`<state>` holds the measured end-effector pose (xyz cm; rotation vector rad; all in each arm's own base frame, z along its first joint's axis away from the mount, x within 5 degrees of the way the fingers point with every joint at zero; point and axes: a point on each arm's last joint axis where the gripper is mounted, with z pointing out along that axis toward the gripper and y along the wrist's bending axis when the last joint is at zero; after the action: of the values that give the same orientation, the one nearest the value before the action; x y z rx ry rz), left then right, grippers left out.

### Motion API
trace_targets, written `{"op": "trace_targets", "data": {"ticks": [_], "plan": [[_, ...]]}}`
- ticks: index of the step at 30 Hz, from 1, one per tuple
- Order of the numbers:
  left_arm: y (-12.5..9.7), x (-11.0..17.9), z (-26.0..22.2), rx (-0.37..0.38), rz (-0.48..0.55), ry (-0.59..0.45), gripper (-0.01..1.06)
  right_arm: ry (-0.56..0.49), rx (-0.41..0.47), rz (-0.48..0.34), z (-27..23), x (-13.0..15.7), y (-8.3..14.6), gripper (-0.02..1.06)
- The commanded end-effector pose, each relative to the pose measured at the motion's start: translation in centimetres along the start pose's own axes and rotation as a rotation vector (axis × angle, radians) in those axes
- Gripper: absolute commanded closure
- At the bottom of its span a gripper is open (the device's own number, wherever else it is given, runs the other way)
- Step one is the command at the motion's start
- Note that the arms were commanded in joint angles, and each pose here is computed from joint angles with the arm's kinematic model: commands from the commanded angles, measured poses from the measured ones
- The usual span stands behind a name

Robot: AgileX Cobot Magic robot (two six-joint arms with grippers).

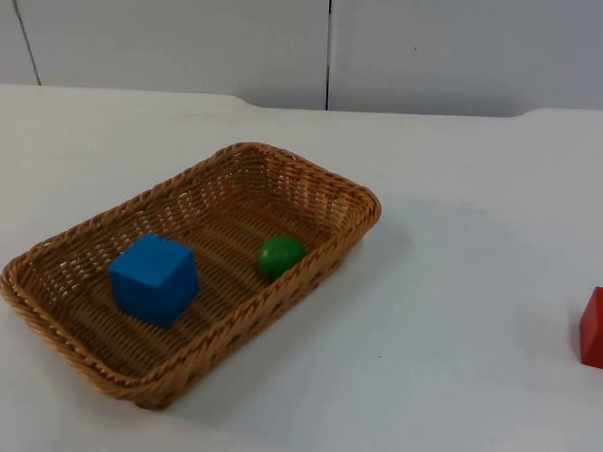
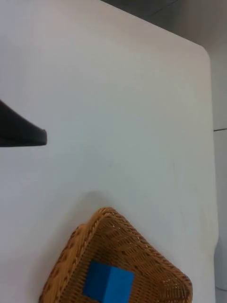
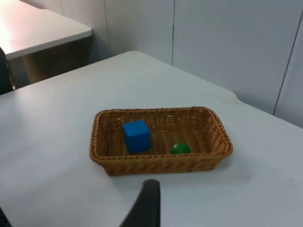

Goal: Place all geometric objects except the red cube into the basket.

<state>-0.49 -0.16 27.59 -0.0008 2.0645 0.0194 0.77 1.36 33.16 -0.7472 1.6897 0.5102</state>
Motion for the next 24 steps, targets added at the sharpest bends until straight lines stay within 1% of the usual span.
{"op": "trace_targets", "data": {"ticks": [1, 4, 7, 9, 10, 15, 16, 17, 20, 21, 24], "plan": [[0.1, 0.1, 0.1, -0.01, -0.011, 0.0, 0.0, 0.0, 0.007, 0.007, -0.9, 0.6, 0.0, 0.23], [0.1, 0.1, 0.1, -0.01, -0.011, 0.0, 0.0, 0.002, 0.025, 0.036, -1.7, 1.2, -0.1, 0.23], [0.1, 0.1, 0.1, -0.01, -0.016, 0.0, 0.0, 0.03, 0.06, 0.072, -2.7, 2.2, -0.3, 0.23], [0.1, 0.1, 0.1, -0.01, -0.016, 0.0, 0.0, 0.062, 0.076, 0.076, -2.8, 2.6, -0.4, 0.23], [0.1, 0.1, 0.1, -0.01, -0.016, 0.0, 0.0, 0.062, 0.076, 0.076, -2.8, 2.6, -0.4, 0.23], [0.1, 0.1, 0.1, -0.01, -0.016, 0.0, 0.0, 0.162, 0.114, 0.062, -2.8, 3.7, -0.7, 0.23], [0.1, 0.1, 0.1, -0.01, -0.016, 0.0, 0.0, 0.162, 0.114, 0.062, -2.8, 3.7, -0.7, 0.23], [0.1, 0.1, 0.1, -0.01, -0.016, 0.0, 0.0, 0.186, 0.124, 0.08, -2.5, 4.1, -0.8, 0.23], [0.1, 0.1, 0.1, -0.01, -0.016, 0.0, 0.0, 0.24, 0.124, 0.094, -1.4, 5.4, -0.7, 0.23], [0.1, 0.1, 0.1, -0.01, -0.016, 0.0, 0.0, 0.227, 0.121, 0.096, -1.0, 5.5, -0.7, 0.23], [0.1, 0.1, 0.1, -0.01, -0.016, 0.0, 0.0, 0.231, 0.118, 0.092, -1.0, 5.6, -0.7, 0.23]]}}
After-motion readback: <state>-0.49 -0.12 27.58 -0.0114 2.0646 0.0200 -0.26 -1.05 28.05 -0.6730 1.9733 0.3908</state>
